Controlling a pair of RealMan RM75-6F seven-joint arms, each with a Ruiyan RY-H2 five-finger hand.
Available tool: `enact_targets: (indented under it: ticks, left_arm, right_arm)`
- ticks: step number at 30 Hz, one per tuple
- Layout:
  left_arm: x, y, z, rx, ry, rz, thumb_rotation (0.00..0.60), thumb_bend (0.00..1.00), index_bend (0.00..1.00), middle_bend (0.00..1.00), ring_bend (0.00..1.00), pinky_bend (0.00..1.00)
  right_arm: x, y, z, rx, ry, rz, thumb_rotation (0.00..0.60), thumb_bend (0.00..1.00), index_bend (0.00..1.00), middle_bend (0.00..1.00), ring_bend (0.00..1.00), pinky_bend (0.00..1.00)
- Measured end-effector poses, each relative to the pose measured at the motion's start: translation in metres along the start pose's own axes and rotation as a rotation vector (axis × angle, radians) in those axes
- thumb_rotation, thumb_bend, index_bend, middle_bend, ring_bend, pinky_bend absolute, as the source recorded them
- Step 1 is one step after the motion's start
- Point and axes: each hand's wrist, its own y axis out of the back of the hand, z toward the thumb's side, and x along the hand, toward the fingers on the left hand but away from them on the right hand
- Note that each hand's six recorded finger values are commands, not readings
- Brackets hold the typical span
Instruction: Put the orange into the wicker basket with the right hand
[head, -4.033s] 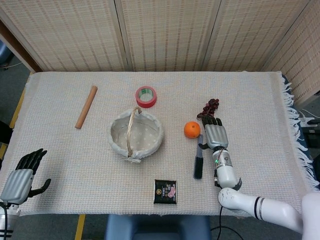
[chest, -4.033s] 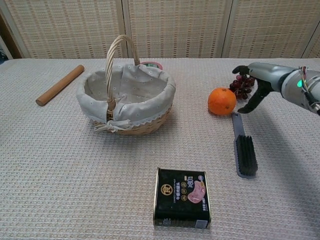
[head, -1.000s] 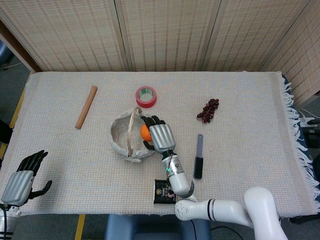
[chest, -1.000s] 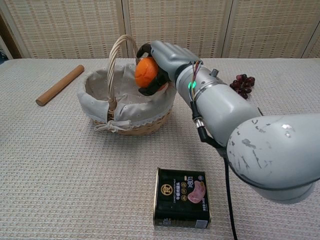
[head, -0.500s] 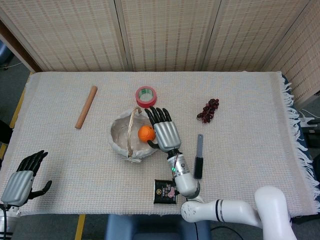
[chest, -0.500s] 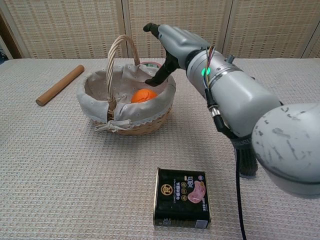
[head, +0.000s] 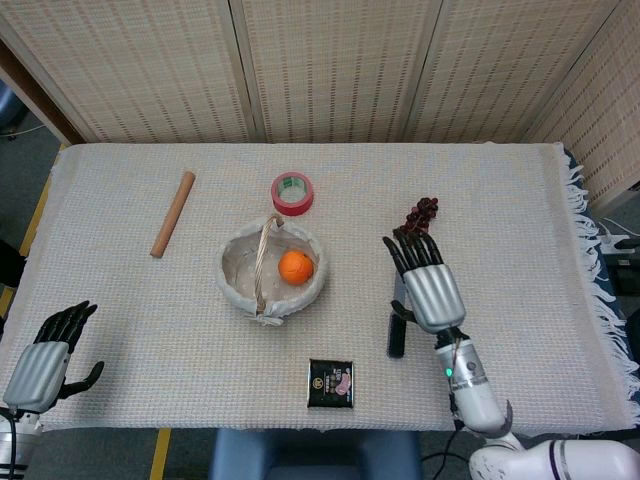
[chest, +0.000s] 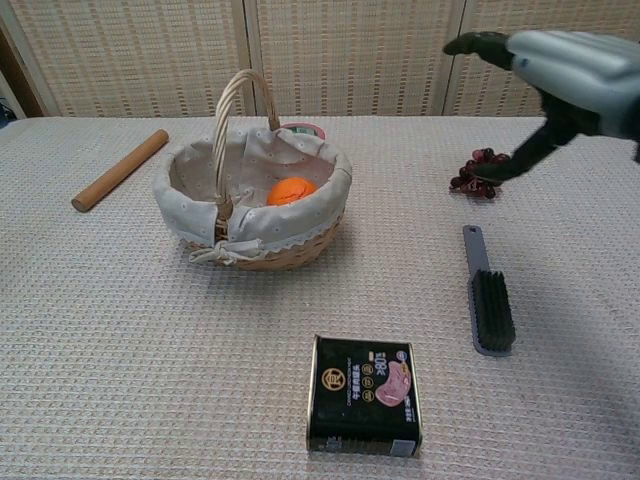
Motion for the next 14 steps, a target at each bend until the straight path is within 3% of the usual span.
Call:
enact_targets:
  ticks: [7,14]
  left_arm:
    - [0.0,0.0,0.0,0.03,-0.005,0.014,0.6,0.35,0.0,0.0,0.0,0.06]
    - [0.001,0.0,0.002,0.048,-0.013,0.031,0.6,0.35,0.0,0.0,0.0,0.06]
  right_arm:
    - [0.093,-0.007,-0.077,0.073,-0.091,0.05,0.6,0.11,0.0,0.0,0.0,0.02]
    - [0.128,-0.015,-0.124,0.16,-0.135,0.016,0.6,0.11,0.0,0.0,0.0,0.02]
